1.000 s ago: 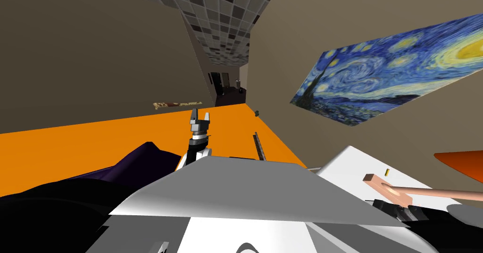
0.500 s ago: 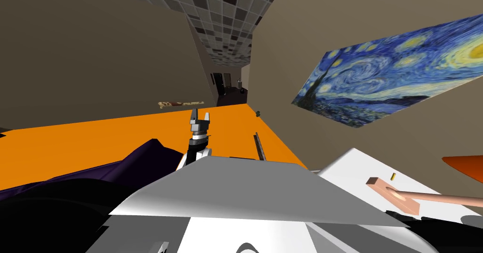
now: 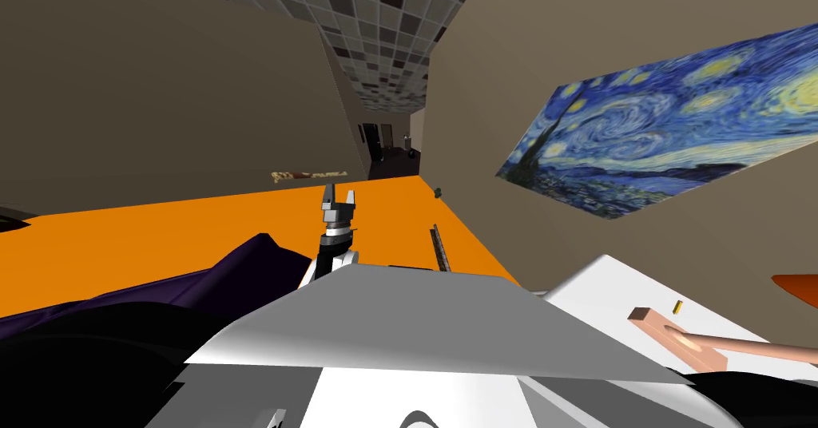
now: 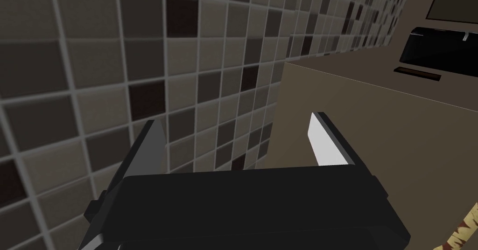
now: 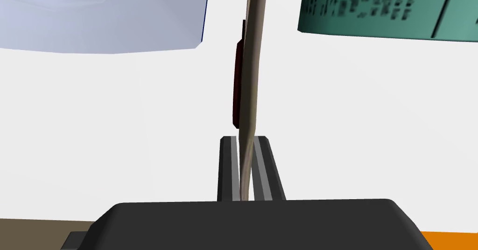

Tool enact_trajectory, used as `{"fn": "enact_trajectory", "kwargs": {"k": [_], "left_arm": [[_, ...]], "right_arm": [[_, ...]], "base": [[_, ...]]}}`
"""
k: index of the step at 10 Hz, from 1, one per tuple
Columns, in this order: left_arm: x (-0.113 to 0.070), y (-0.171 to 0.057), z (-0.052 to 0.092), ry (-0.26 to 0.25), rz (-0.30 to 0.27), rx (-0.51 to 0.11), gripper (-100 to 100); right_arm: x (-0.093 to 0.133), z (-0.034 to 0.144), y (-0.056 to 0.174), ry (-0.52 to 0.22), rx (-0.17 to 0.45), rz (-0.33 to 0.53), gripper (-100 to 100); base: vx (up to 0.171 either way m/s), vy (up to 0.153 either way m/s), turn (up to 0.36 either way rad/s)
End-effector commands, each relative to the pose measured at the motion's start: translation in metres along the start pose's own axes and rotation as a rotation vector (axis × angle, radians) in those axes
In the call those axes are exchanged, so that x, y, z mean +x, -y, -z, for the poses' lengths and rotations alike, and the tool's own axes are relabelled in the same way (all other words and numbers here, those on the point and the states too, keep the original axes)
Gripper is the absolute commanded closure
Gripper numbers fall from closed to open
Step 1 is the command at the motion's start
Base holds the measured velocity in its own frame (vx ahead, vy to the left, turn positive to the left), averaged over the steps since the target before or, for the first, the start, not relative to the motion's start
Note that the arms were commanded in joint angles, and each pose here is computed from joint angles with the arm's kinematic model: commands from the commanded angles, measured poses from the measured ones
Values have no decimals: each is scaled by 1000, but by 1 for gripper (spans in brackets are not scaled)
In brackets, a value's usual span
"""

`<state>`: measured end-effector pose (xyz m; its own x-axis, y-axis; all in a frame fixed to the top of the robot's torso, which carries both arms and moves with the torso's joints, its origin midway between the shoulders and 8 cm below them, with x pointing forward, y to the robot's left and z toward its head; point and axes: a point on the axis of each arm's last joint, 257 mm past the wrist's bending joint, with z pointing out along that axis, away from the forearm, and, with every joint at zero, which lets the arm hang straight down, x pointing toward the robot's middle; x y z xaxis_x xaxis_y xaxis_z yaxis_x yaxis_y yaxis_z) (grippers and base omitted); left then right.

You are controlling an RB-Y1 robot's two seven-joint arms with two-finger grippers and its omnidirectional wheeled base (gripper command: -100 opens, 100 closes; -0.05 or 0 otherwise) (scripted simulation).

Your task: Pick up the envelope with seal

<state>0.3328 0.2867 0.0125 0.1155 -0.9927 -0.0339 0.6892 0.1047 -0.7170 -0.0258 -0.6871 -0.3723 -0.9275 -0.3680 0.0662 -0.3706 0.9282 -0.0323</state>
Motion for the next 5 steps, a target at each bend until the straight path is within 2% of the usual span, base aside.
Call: {"fn": "enact_trajectory", "kwargs": {"k": [1,3,4,5], "left_arm": [[0,0,0,0,0,0,0],[0,0,0,0,0,0,0],[0,0,0,0,0,0,0],[0,0,0,0,0,0,0]], "right_arm": [[0,0,0,0,0,0,100],[0,0,-1,0,-2,-1,100],[0,0,-1,0,-2,-2,0],[-6,9,9,0,1,9,100]], "base": [[0,0,0],[0,0,0],[0,0,0],[-16,13,-88]]}}
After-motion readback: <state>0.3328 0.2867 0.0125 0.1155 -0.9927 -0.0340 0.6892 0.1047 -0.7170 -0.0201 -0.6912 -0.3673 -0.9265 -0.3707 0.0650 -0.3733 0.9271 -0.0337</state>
